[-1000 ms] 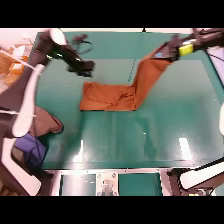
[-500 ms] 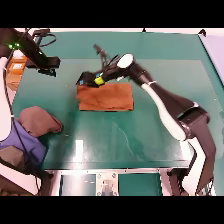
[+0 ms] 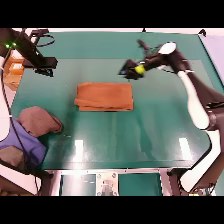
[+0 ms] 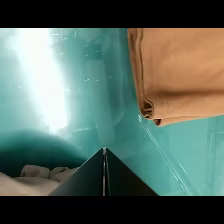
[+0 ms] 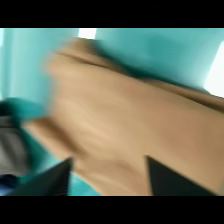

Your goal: Fold the shirts.

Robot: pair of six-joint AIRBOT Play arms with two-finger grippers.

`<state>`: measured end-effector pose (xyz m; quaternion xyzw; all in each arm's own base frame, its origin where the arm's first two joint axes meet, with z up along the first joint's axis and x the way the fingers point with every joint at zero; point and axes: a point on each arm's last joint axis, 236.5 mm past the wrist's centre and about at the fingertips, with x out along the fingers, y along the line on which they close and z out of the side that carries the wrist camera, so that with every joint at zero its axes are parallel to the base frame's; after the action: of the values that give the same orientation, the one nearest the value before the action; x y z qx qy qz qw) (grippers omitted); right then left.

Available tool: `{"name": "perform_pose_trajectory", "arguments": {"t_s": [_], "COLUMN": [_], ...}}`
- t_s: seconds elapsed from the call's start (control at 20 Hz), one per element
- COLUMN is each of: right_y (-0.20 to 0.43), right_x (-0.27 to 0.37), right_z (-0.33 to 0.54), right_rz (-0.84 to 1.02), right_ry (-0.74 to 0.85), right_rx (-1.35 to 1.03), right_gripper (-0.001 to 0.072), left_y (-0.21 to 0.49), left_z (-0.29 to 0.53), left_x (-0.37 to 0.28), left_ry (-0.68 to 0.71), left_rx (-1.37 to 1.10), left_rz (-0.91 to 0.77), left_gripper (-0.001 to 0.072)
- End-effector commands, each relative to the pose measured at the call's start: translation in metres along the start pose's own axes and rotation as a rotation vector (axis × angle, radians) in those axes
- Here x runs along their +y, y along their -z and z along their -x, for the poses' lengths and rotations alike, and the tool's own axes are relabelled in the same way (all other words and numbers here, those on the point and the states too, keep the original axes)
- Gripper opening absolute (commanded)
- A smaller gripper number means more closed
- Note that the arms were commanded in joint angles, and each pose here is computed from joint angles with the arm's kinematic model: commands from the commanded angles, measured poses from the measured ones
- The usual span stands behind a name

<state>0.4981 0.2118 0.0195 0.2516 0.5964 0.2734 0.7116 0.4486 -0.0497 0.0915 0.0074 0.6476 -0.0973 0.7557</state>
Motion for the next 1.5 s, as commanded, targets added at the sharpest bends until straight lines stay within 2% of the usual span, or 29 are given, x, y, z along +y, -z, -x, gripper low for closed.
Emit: {"name": "perform_pose_trajectory", "arguments": {"t_s": [0.0, 0.15, 0.4, 0.45, 0.55, 0.6, 0.8, 1.0, 1.15, 1.25, 1.45], "right_y": [0.039, 0.071, 0.063, 0.060, 0.050, 0.041, -0.010, 0.001, 0.055, 0.104, 0.227], "right_x": [-0.092, -0.113, -0.067, -0.057, -0.039, -0.031, -0.032, -0.127, -0.206, -0.251, -0.327], "right_z": [0.030, -0.018, -0.083, -0.089, -0.086, -0.078, 0.022, 0.183, 0.298, 0.351, 0.393], "right_rz": [-0.206, -0.284, -0.289, -0.276, -0.232, -0.205, -0.127, -0.250, -0.426, -0.574, -0.906], "right_ry": [0.130, 0.105, -0.048, -0.065, -0.083, -0.091, 0.004, 0.283, 0.500, 0.583, 0.684], "right_rx": [0.088, 0.121, 0.056, 0.042, 0.027, 0.008, -0.195, -0.356, -0.480, -0.549, -0.621], "right_gripper": [0.0593, 0.0593, 0.0590, 0.0528, 0.0085, 0.0010, 0.0010, 0.0009, 0.0009, 0.0009, 0.0009], "left_y": [-0.003, -0.006, -0.006, -0.006, -0.006, -0.006, -0.006, -0.006, -0.007, -0.008, -0.011], "left_z": [0.000, 0.000, 0.000, 0.000, 0.000, 0.000, 0.000, 0.000, 0.000, 0.000, 0.000], "left_x": [0.000, 0.000, -0.001, -0.001, -0.001, -0.001, -0.001, -0.001, -0.001, -0.001, 0.000], "left_ry": [0.000, 0.000, 0.002, 0.003, 0.002, 0.002, 0.002, 0.002, 0.002, 0.002, 0.002], "left_rx": [-0.012, -0.027, -0.026, -0.025, -0.026, -0.026, -0.025, -0.026, -0.032, -0.035, -0.048], "left_rz": [-0.005, -0.002, 0.014, 0.014, 0.014, 0.014, 0.013, 0.013, 0.013, 0.013, 0.013], "left_gripper": [0.0020, 0.0020, 0.0020, 0.0020, 0.0020, 0.0020, 0.0020, 0.0020, 0.0020, 0.0020, 0.0020]}}
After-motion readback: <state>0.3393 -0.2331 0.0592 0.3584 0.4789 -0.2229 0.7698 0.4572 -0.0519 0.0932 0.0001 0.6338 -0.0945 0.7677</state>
